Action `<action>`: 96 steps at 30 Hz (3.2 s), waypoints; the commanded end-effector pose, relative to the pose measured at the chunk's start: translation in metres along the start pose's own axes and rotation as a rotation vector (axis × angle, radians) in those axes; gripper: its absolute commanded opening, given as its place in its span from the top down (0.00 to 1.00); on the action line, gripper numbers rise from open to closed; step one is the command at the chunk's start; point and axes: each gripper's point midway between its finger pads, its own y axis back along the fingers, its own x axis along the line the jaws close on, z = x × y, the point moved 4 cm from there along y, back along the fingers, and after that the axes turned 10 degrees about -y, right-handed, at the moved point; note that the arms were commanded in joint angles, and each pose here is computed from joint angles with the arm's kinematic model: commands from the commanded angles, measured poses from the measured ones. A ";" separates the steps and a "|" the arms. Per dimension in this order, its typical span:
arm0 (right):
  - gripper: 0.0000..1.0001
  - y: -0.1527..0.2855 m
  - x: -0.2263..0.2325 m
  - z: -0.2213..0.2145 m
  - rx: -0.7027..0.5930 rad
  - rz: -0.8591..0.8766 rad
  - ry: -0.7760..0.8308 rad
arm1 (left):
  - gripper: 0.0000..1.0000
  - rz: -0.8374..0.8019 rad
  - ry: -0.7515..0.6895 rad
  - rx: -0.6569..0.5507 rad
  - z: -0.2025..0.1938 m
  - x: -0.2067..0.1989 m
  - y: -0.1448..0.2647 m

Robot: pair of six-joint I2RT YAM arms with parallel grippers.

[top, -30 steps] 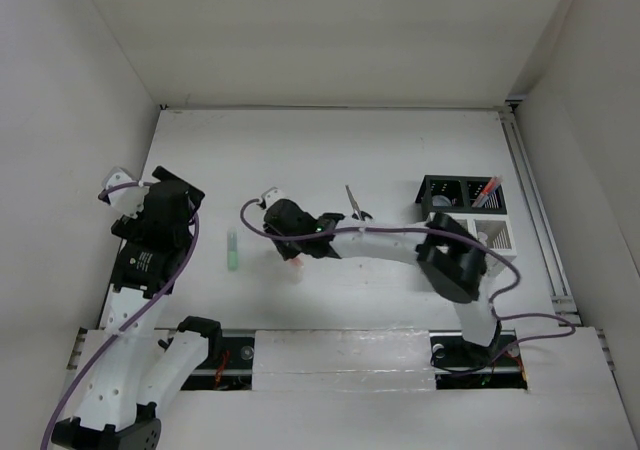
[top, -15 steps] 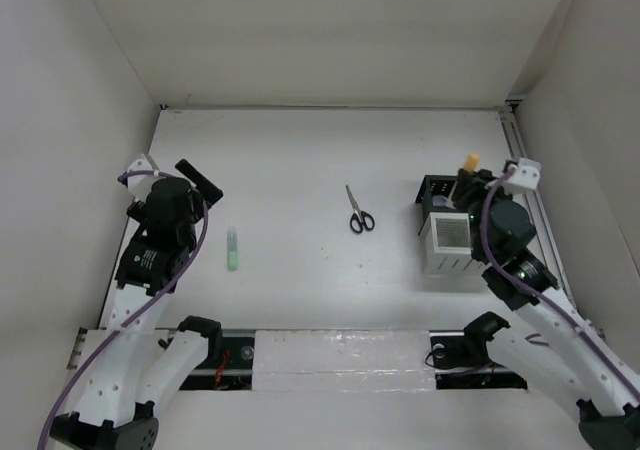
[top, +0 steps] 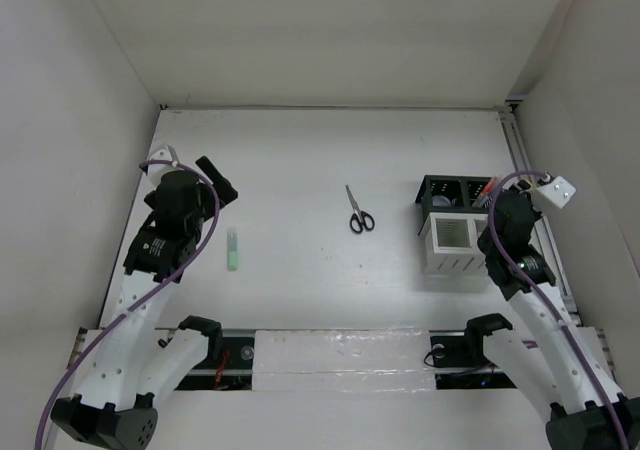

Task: Sort the stationery into containers
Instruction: Place the pen in the storage box, then pick up the pen from the center of the board.

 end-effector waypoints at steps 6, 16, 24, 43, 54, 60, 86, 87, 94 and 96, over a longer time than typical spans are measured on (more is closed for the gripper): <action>1.00 -0.004 -0.045 -0.006 -0.075 -0.252 -0.085 | 0.01 -0.048 0.004 -0.043 0.009 -0.005 0.006; 1.00 -0.007 -0.062 -0.016 -0.086 -0.411 -0.052 | 0.01 -0.048 0.004 -0.043 0.009 -0.005 0.006; 1.00 -0.015 -0.062 -0.031 -0.050 -0.451 -0.011 | 0.01 -0.032 0.005 -0.051 0.008 -0.002 0.006; 0.87 -0.021 -0.052 -0.037 -0.013 -0.447 0.030 | 0.01 -0.032 -0.004 -0.051 0.008 -0.001 0.006; 0.73 -0.018 -0.039 -0.045 -0.021 -0.466 0.109 | 0.01 -0.035 -0.001 -0.059 0.009 -0.001 0.008; 0.59 -0.017 -0.039 -0.050 -0.029 -0.487 0.129 | 0.01 -0.035 -0.001 -0.059 0.009 -0.001 0.008; 0.00 0.139 0.213 -0.120 0.449 0.614 0.159 | 0.01 0.513 0.301 -0.197 0.030 0.074 0.025; 0.00 0.153 0.228 -0.135 0.471 0.637 0.196 | 0.01 0.546 0.321 -0.212 0.032 0.082 0.032; 0.00 0.248 0.321 -0.241 0.626 0.707 0.357 | 0.01 0.643 0.429 -0.317 0.034 0.105 0.058; 0.00 0.270 0.350 -0.248 0.676 0.773 0.311 | 0.01 0.625 0.451 -0.340 0.035 0.106 0.064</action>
